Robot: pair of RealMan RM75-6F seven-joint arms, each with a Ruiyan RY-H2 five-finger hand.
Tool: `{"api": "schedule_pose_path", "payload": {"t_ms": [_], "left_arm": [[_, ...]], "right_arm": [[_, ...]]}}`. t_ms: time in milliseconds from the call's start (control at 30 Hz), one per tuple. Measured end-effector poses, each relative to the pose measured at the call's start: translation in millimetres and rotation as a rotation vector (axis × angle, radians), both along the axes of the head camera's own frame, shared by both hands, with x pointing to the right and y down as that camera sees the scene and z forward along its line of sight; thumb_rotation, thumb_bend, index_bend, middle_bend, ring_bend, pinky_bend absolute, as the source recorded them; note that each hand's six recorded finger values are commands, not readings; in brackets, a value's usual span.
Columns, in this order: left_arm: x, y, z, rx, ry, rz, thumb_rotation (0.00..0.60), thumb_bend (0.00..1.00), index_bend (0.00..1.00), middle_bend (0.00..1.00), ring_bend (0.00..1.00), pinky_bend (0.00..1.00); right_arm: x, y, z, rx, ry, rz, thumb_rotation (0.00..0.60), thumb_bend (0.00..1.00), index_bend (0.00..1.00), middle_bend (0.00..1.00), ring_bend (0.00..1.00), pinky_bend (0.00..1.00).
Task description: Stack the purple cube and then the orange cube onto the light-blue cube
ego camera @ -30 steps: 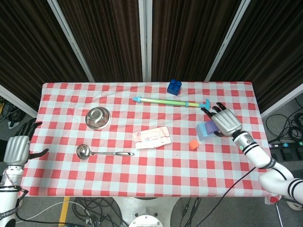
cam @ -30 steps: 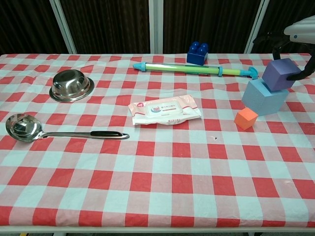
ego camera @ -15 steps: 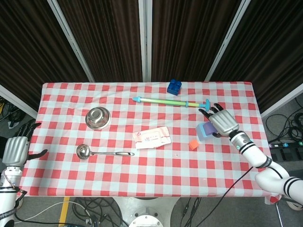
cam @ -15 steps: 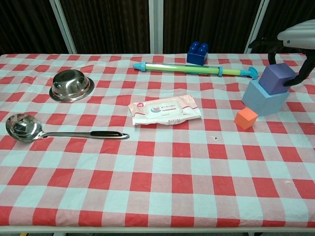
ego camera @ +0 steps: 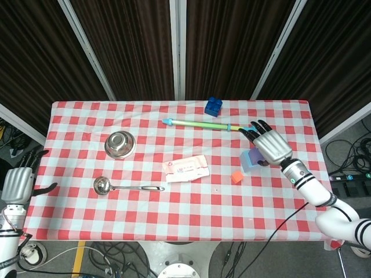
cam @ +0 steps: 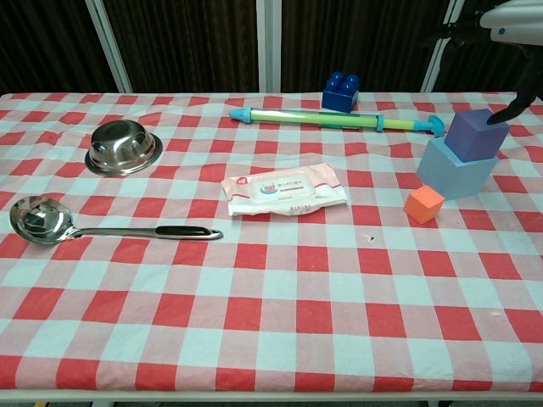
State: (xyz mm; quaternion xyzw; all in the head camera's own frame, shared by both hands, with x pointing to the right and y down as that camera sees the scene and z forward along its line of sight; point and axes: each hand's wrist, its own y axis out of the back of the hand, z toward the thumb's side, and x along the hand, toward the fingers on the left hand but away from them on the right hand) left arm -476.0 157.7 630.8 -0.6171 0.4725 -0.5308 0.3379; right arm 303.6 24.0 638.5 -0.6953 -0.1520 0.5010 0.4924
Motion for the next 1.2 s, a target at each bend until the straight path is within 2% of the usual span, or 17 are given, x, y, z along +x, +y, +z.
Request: {"api": "schedule_pose_path", "payload": {"t_ms": [133, 233, 467, 667, 1200], "left_arm": [[-0.9, -1.8, -3.1, 0.011, 0.001, -0.004, 0.600, 0.06, 0.22, 0.20, 0.14, 0.31], [-1.6, -2.8, -5.9, 0.020, 0.002, -0.007, 0.600, 0.06, 0.22, 0.20, 0.14, 0.31], [-4.1, -4.6, -9.7, 0.032, 0.002, -0.015, 0.600, 0.06, 0.22, 0.20, 0.14, 0.31], [-5.7, -3.7, -9.3, 0.026, 0.002, -0.018, 0.600, 0.06, 0.22, 0.20, 0.14, 0.31], [-9.5, -3.3, -12.6, 0.037, 0.000, -0.024, 0.600, 0.06, 0.22, 0.20, 0.14, 0.31]], "right_arm": [[-18.8, 18.6, -6.3, -0.008, -0.012, -0.085, 0.600, 0.00, 0.00, 0.29, 0.02, 0.06], [-28.5, 33.7, -2.3, -0.022, -0.005, -0.144, 0.600, 0.01, 0.00, 0.33, 0.04, 0.06], [-40.6, 46.4, 16.5, -0.067, 0.024, -0.196, 0.600, 0.02, 0.00, 0.34, 0.04, 0.06], [-37.3, 54.7, 34.5, -0.108, 0.082, -0.220, 0.600, 0.02, 0.00, 0.35, 0.05, 0.06], [-40.1, 68.2, 73.1, -0.181, 0.135, -0.216, 0.600, 0.04, 0.00, 0.36, 0.05, 0.06]]}}
